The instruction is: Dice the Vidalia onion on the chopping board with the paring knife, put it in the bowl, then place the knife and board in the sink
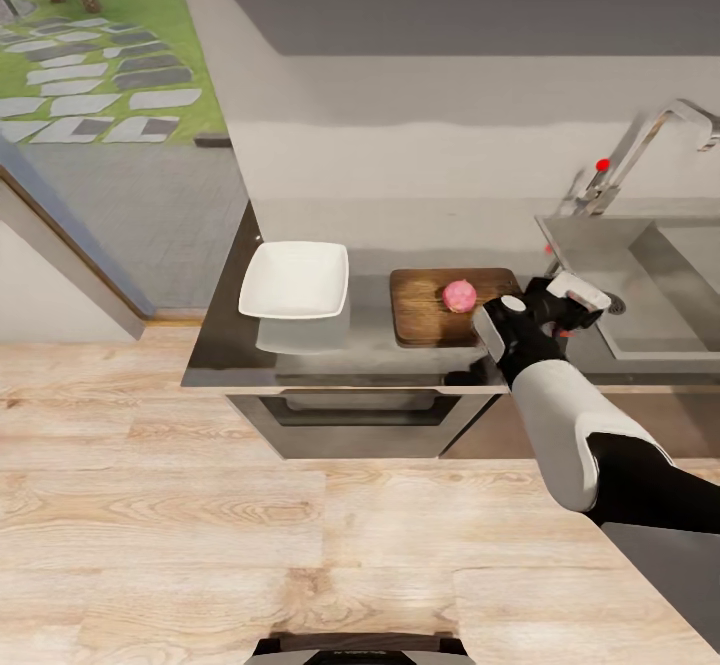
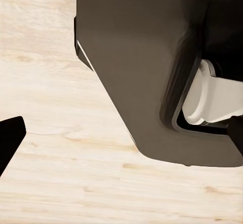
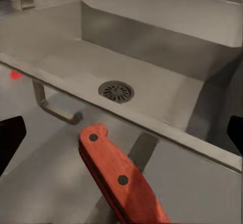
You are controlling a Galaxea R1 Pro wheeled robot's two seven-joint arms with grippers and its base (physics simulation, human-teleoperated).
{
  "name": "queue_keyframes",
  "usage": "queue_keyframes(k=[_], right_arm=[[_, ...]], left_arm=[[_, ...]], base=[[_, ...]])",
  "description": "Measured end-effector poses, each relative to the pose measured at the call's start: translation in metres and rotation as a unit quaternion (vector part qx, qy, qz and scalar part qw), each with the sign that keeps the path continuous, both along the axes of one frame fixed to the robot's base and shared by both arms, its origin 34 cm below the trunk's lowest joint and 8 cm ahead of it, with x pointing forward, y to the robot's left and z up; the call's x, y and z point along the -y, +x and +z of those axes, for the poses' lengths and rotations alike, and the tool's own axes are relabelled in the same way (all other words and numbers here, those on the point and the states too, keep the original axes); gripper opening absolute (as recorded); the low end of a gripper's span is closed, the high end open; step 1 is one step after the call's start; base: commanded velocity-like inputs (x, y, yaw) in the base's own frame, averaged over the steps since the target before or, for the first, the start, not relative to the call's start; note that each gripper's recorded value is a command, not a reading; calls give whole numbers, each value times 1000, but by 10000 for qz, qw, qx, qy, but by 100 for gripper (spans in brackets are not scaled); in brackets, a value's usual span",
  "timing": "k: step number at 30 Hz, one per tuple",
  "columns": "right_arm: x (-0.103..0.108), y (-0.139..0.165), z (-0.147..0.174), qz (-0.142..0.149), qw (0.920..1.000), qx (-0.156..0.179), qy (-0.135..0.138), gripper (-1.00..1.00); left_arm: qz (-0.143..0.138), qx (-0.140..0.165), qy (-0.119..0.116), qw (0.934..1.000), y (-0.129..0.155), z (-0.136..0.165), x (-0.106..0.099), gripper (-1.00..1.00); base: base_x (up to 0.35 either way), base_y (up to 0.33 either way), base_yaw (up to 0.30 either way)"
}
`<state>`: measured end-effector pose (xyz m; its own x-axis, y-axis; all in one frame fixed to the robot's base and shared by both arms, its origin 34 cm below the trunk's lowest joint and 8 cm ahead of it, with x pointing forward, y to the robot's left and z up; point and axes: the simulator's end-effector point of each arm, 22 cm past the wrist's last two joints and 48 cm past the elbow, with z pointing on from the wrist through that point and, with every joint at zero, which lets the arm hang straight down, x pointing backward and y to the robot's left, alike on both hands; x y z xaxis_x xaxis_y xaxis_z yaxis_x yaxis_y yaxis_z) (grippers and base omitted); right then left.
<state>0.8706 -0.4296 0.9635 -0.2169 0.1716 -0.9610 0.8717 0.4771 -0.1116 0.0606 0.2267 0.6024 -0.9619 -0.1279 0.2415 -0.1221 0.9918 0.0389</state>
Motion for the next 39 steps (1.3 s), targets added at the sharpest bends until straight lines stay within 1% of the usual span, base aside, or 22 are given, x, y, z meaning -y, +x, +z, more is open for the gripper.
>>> queue_keyframes(k=[3, 6, 10, 12, 16, 21, 23, 24, 25, 26, 27, 28, 29, 30, 31, 32, 33, 34, 35, 36, 37, 39], right_arm=[[3, 8, 22, 14, 10000, -9, 7, 100], [8, 17, 62, 22, 9999, 141, 9, 100], [11, 20, 101, 29, 9997, 226, 15, 100], [12, 19, 113, 24, 9998, 198, 15, 100], [14, 17, 122, 22, 9999, 101, 14, 100], [14, 19, 122, 96, 9999, 6, 34, 100], [10, 24, 117, 275, 9995, -134, 81, 100], [5, 31, 111, 512, 9982, -286, 151, 100], [1, 35, 107, 675, 9968, -379, 202, 100], [-9, 45, 98, 1053, 9923, -564, 328, 100], [-14, 50, 93, 1273, 9889, -660, 402, 100], [-21, 60, 83, 1717, 9800, -829, 563, 100], [-22, 64, 79, 1951, 9744, -909, 646, 100], [-24, 72, 71, 2403, 9617, -1030, 820, 100], [-27, 78, 63, 2884, 9453, -1132, 1026, 100], [-29, 80, 60, 3134, 9354, -1171, 1150, 100], [-37, 82, 54, 3594, 9145, -1231, 1392, 100], [-42, 83, 52, 3825, 9027, -1245, 1524, 100], [-47, 82, 51, 4178, 8832, -1272, 1711, 100], [-49, 81, 51, 4349, 8731, -1271, 1800, 100], [-49, 78, 52, 4597, 8579, -1279, 1906, 100], [-43, 73, 55, 4820, 8435, -1315, 1972, 100]], left_arm=[[0, 0, 0, 10000, 0, 0, 0, 100], [-1, 1, 2, 10000, 0, 0, 0, 100], [0, 2, 0, 10000, 0, 0, 0, 100], [-1, 5, 0, 10000, 0, 0, 0, 100], [0, 3, 2, 10000, 0, 0, 0, 100], [0, 3, 2, 10000, 0, 0, 0, 100], [0, 0, 1, 10000, 0, 0, 0, 100], [0, -1, 0, 10000, 0, 0, 0, 100], [0, -1, 0, 10000, 0, 0, 0, 100], [0, -2, 0, 10000, 0, 0, 0, 100], [0, -2, 0, 10000, 0, 0, 0, 100], [0, -2, 0, 10000, 0, 0, 0, 100], [0, -2, 0, 10000, 0, 0, 0, 100], [0, -3, -1, 10000, 0, 0, 0, 100], [0, -3, -1, 10000, 0, 0, 0, 100], [0, -3, 0, 10000, 0, 0, 0, 100], [0, -3, -1, 10000, 0, 0, 0, 100], [0, -3, 0, 10000, 0, 0, 0, 100], [0, -3, -1, 10000, 0, 0, 0, 100], [0, -3, 0, 10000, 0, 0, 0, 100], [0, -3, -1, 10000, 0, 0, 0, 100], [0, -3, -1, 10000, 0, 0, 0, 100]], base=[[0, 0, 0], [0, 0, 0], [0, 0, 0], [0, 0, 0], [0, 0, 0], [-7, 0, 0], [-64, 0, 0], [-95, 0, 0], [-122, 0, 0], [-132, 0, 0], [-147, 0, 0], [-152, 0, 0], [-162, 0, 0], [-179, 0, 0], [-189, 0, 0], [-205, 0, 0], [-211, 0, 0], [-225, 0, 0], [-234, 0, 0], [-250, 0, 0], [-257, 0, 0], [-269, 0, 0]])
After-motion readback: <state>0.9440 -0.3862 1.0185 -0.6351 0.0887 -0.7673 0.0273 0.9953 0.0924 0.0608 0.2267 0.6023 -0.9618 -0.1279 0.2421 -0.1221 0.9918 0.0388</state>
